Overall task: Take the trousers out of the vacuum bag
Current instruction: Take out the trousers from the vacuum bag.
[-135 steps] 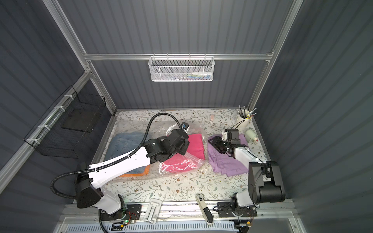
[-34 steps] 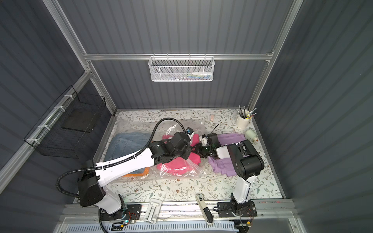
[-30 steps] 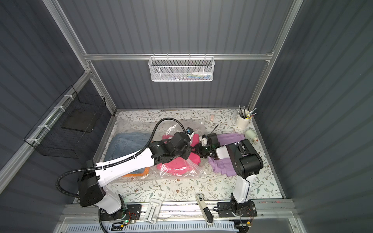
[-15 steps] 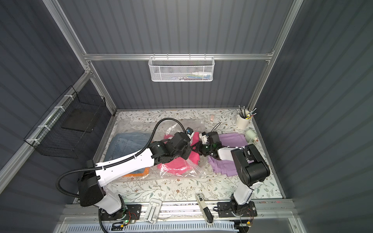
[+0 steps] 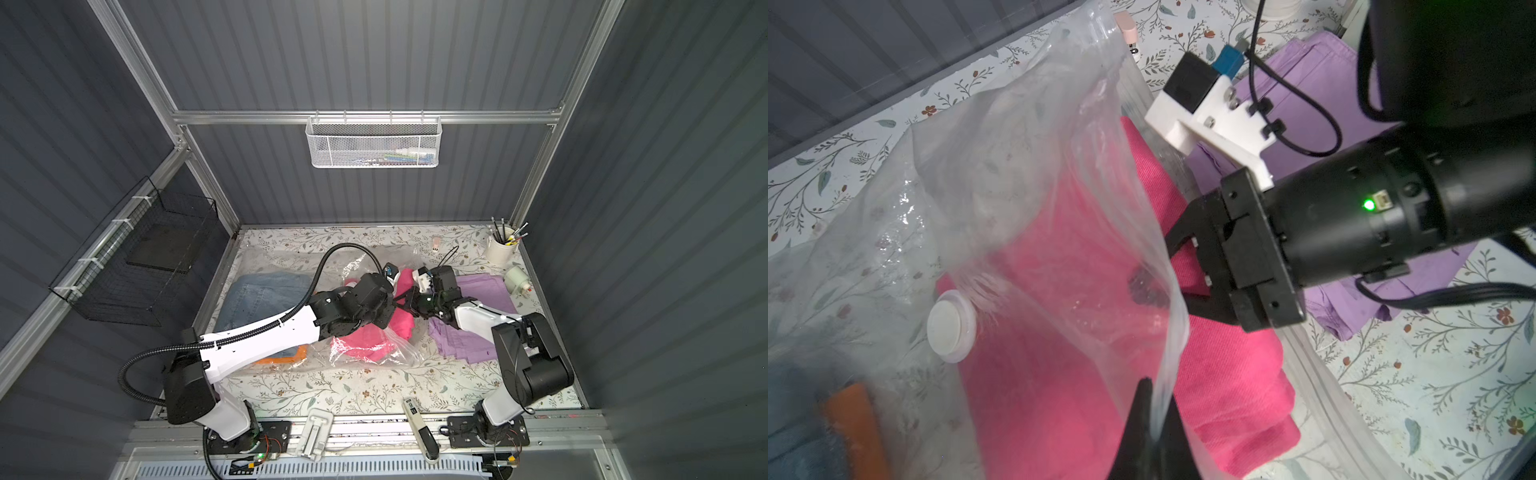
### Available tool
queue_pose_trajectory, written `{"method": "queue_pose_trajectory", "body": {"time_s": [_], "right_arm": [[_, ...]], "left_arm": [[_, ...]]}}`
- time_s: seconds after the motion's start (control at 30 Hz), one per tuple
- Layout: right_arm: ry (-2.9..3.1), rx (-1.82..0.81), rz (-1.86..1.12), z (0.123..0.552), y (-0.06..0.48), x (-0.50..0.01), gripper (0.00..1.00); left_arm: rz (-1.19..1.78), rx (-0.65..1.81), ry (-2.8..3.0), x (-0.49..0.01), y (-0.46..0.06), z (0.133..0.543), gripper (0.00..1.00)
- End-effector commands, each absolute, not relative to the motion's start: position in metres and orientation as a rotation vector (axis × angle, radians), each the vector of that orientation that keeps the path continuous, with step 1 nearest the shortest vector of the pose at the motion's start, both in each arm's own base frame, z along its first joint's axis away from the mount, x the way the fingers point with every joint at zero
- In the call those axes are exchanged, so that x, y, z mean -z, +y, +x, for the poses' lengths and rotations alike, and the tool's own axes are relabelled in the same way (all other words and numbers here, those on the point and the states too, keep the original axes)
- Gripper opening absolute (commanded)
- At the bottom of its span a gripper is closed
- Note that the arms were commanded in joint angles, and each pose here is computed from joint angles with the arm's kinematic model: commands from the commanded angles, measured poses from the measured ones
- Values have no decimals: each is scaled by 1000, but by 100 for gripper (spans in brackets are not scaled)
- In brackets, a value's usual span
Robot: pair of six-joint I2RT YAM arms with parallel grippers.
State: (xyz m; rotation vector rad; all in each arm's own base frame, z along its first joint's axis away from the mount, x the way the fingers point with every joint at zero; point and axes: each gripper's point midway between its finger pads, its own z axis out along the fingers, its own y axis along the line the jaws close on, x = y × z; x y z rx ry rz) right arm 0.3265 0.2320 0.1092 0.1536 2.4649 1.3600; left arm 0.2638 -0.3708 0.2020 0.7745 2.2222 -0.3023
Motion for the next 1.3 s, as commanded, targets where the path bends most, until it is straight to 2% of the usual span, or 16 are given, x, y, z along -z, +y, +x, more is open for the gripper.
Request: {"method": "queue_pose_trajectory", "body": {"time_s": [0.0,1.27], "right_arm": [[2358,-1384,52,334,236,-152,2],[2077,-1287,226,316,136,-269,2]], "left_arm": [[757,249,2250,-191,-365,269,0],[601,100,2320,-171,-347,283,0]]}}
